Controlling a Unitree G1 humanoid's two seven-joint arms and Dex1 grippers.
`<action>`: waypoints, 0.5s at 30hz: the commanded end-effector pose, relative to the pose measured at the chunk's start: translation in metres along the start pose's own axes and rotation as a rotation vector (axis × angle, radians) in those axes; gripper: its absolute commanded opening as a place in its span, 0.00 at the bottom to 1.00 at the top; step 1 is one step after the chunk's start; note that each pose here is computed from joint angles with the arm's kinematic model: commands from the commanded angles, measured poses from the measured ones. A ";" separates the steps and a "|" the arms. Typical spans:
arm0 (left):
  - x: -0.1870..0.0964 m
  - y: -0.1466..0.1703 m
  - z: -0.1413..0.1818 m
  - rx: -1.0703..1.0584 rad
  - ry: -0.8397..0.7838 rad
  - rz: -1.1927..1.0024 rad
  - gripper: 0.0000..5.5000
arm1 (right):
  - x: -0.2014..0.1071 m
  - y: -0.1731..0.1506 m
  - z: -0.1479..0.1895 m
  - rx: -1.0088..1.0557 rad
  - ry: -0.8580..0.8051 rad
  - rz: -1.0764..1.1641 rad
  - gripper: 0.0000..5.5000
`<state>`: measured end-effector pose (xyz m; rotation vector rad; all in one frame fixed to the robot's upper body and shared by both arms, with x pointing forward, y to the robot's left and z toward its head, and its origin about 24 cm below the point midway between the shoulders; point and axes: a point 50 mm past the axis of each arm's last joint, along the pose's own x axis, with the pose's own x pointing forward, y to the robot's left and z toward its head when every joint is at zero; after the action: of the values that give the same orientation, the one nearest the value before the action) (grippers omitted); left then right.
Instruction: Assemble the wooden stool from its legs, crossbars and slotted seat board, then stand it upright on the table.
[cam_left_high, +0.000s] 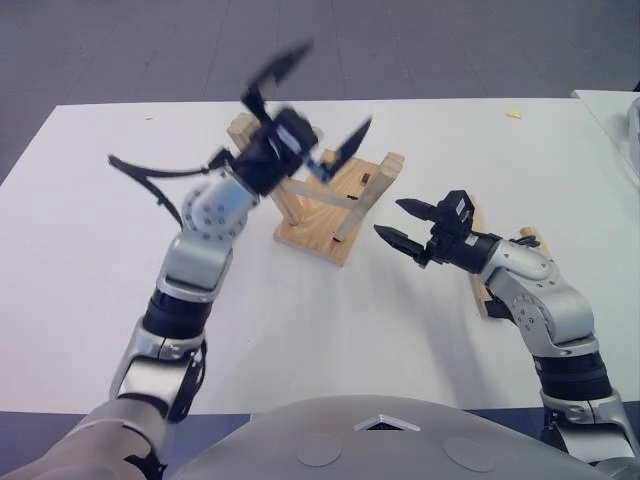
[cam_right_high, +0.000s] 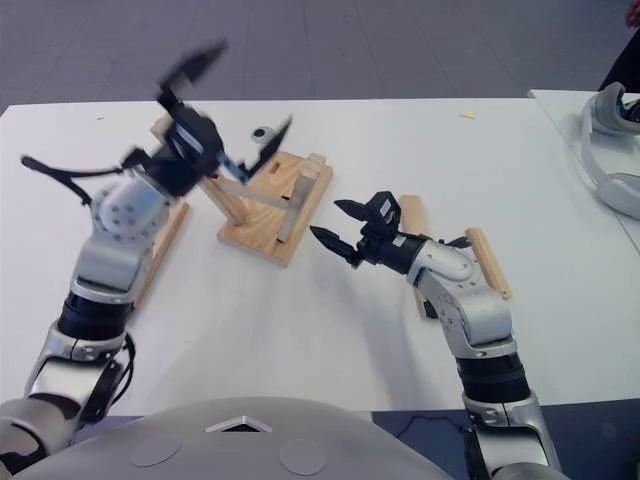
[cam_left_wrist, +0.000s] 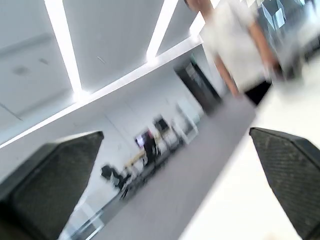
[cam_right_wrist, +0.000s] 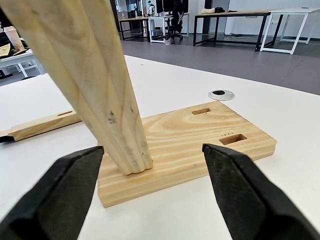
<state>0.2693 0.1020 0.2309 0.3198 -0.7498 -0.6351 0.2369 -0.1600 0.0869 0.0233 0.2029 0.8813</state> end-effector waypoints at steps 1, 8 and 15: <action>-0.010 0.113 0.040 -0.097 -0.144 0.437 0.98 | -0.001 -0.010 0.005 0.001 -0.062 -0.221 0.67; -0.144 0.130 -0.070 0.090 0.644 0.384 0.98 | -0.008 0.004 0.030 0.065 -0.216 -0.398 0.67; -0.136 0.039 -0.110 -0.068 0.707 0.194 0.98 | -0.017 0.017 0.037 0.105 -0.204 -0.627 0.67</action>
<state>0.2874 0.2354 0.1018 0.3926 -0.0687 -0.3077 0.2273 -0.1607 0.1302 0.1397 0.0226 0.2803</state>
